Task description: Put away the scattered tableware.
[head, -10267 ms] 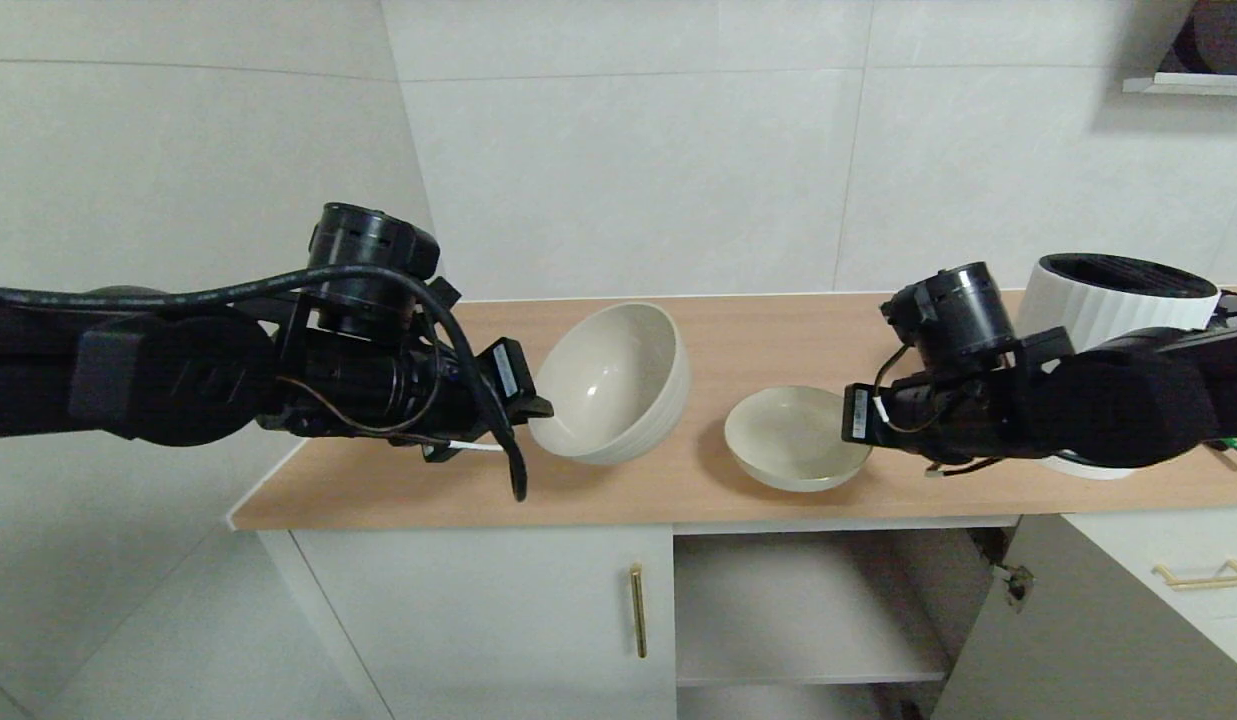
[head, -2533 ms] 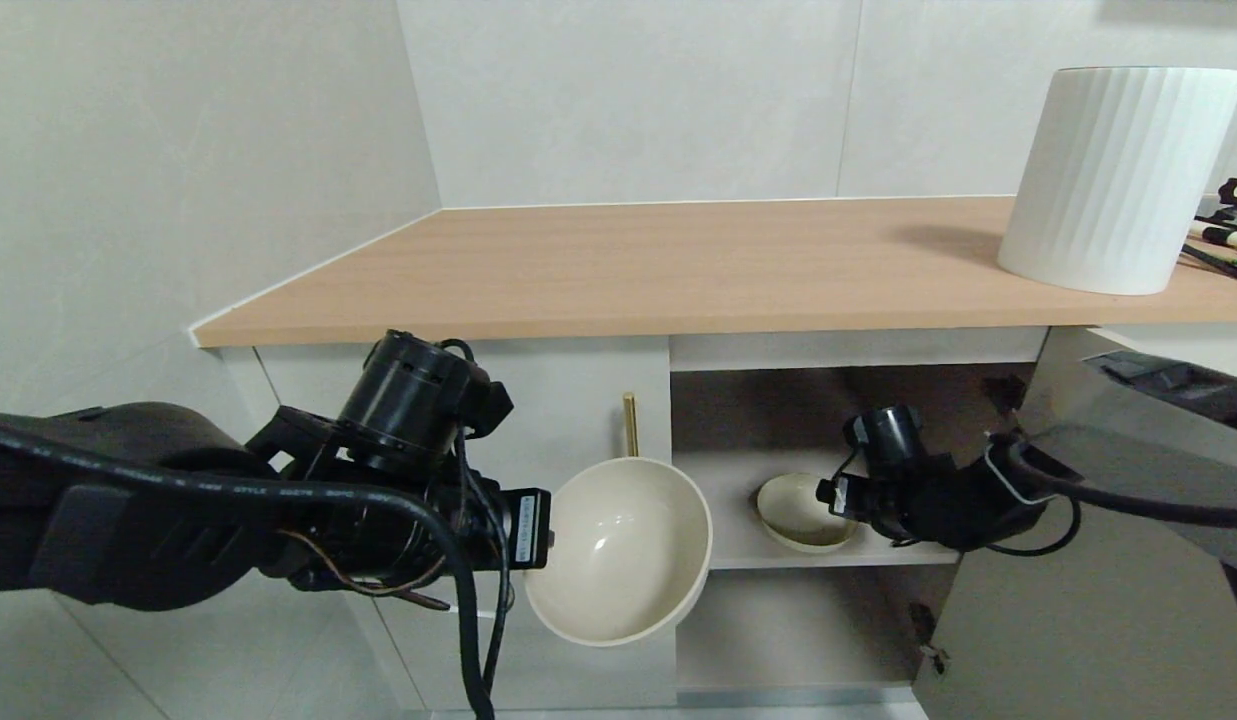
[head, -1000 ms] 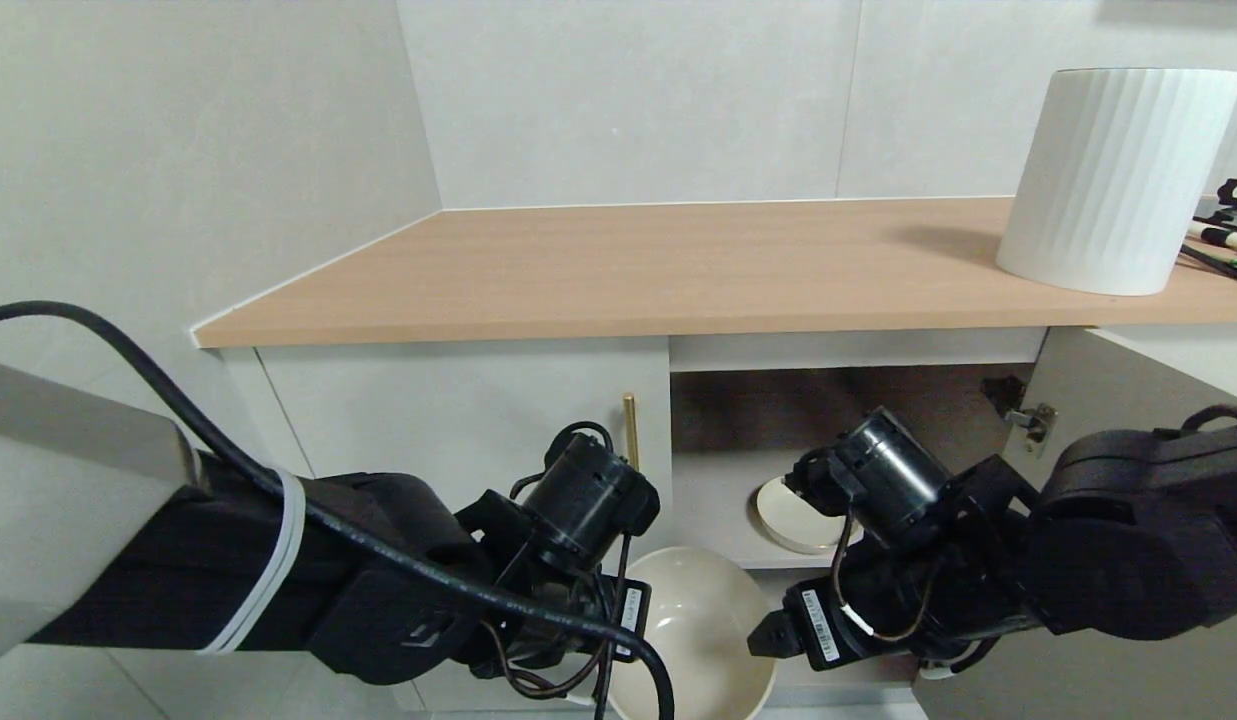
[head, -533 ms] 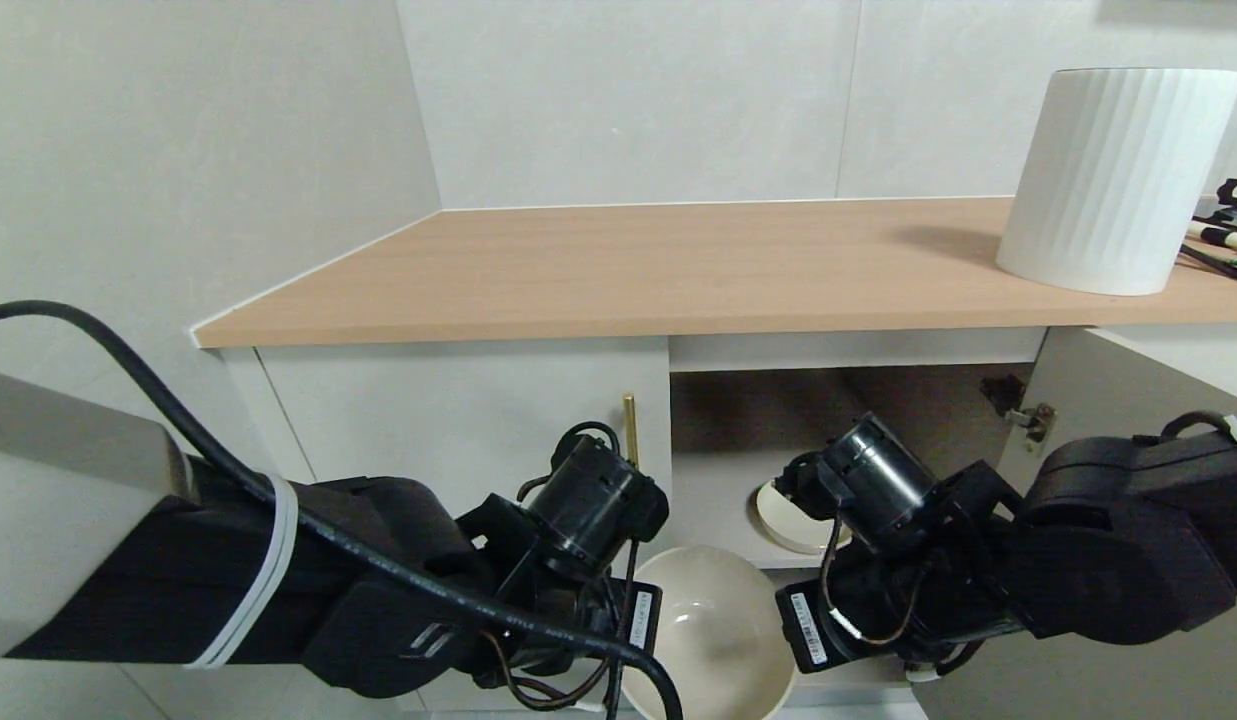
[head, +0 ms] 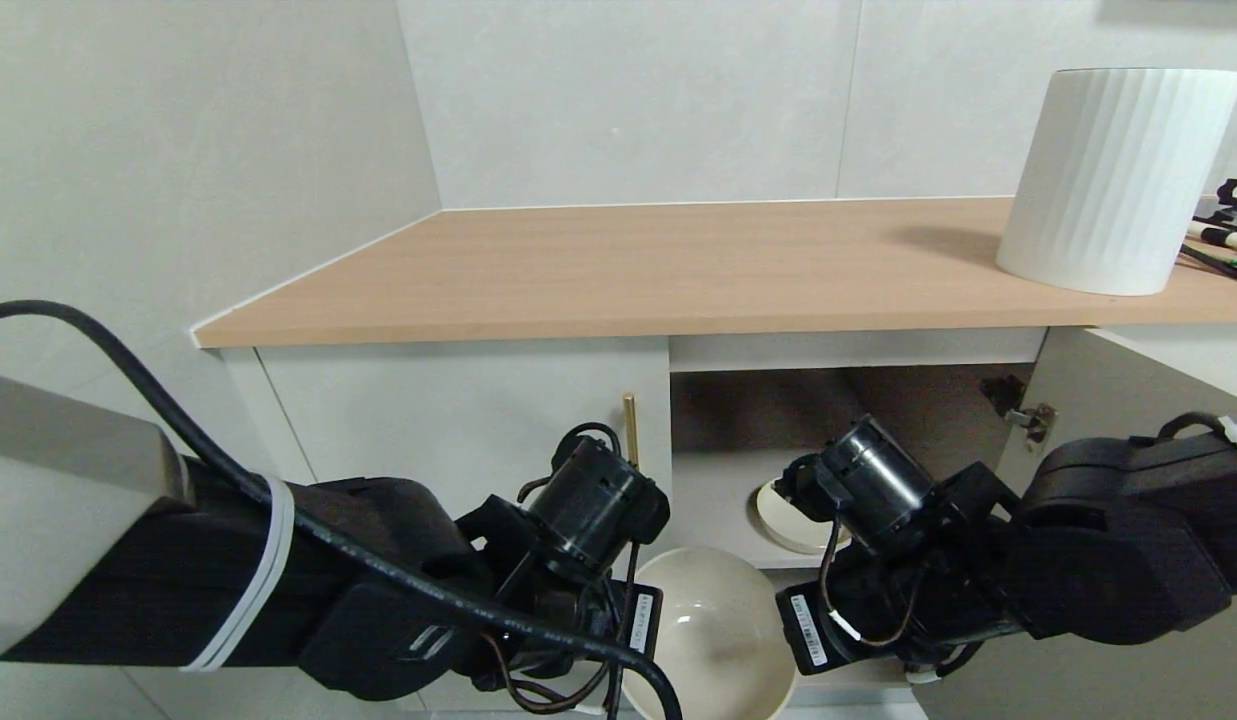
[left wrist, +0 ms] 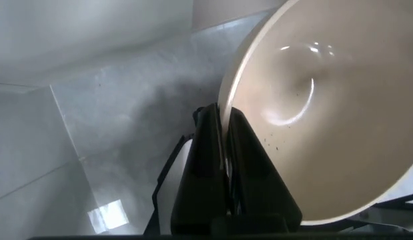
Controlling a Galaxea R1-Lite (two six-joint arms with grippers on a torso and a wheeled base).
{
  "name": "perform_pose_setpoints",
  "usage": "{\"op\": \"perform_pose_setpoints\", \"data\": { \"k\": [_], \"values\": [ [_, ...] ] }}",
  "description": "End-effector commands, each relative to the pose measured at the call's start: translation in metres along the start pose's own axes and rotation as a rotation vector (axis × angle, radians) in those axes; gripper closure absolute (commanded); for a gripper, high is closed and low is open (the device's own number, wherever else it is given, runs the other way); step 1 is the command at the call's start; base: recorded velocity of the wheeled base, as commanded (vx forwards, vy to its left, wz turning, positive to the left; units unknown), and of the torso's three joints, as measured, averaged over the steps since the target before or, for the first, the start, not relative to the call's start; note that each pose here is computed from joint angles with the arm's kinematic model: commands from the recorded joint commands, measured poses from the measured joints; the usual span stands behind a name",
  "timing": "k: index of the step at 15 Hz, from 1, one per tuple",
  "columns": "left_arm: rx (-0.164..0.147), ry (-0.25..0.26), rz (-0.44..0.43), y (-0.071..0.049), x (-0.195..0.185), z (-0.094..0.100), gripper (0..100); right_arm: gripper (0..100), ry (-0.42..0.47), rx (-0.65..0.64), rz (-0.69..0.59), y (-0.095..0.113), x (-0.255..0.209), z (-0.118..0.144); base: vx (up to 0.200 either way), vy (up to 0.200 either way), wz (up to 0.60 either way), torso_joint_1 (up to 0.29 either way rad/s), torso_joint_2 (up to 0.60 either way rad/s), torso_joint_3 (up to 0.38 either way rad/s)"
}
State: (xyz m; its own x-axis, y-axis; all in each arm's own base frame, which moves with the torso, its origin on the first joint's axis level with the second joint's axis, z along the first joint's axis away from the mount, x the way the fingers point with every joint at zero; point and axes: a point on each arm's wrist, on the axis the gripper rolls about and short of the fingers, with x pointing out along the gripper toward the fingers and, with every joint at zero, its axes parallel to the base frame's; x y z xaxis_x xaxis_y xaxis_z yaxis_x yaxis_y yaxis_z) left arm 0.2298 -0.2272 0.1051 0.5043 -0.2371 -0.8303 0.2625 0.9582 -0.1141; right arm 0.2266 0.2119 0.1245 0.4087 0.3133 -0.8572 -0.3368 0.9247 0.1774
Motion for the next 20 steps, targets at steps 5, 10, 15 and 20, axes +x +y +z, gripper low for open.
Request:
{"op": "perform_pose_setpoints", "data": {
  "k": [5,10,15,20],
  "values": [
    [-0.003,-0.003,0.001,0.000,-0.001,0.001,0,100,0.008,-0.001,-0.005,0.000,0.003,-0.001,0.000,0.000,0.00,0.000,0.00,0.000],
    [-0.024,-0.036,-0.011,0.001,-0.010,0.005,0,100,0.010,0.007,-0.013,-0.002,0.005,0.001,0.000,0.000,0.00,0.000,0.00,0.000],
    [-0.093,-0.138,-0.066,0.007,-0.040,0.017,0,100,-0.051,0.215,-0.112,-0.045,0.011,0.019,0.000,0.000,0.00,0.000,0.00,0.000],
    [-0.096,-0.144,-0.068,0.009,-0.043,0.018,0,100,-0.218,0.466,-0.151,-0.103,0.017,0.046,0.000,0.000,0.00,0.000,0.00,0.000]
  ]
}}
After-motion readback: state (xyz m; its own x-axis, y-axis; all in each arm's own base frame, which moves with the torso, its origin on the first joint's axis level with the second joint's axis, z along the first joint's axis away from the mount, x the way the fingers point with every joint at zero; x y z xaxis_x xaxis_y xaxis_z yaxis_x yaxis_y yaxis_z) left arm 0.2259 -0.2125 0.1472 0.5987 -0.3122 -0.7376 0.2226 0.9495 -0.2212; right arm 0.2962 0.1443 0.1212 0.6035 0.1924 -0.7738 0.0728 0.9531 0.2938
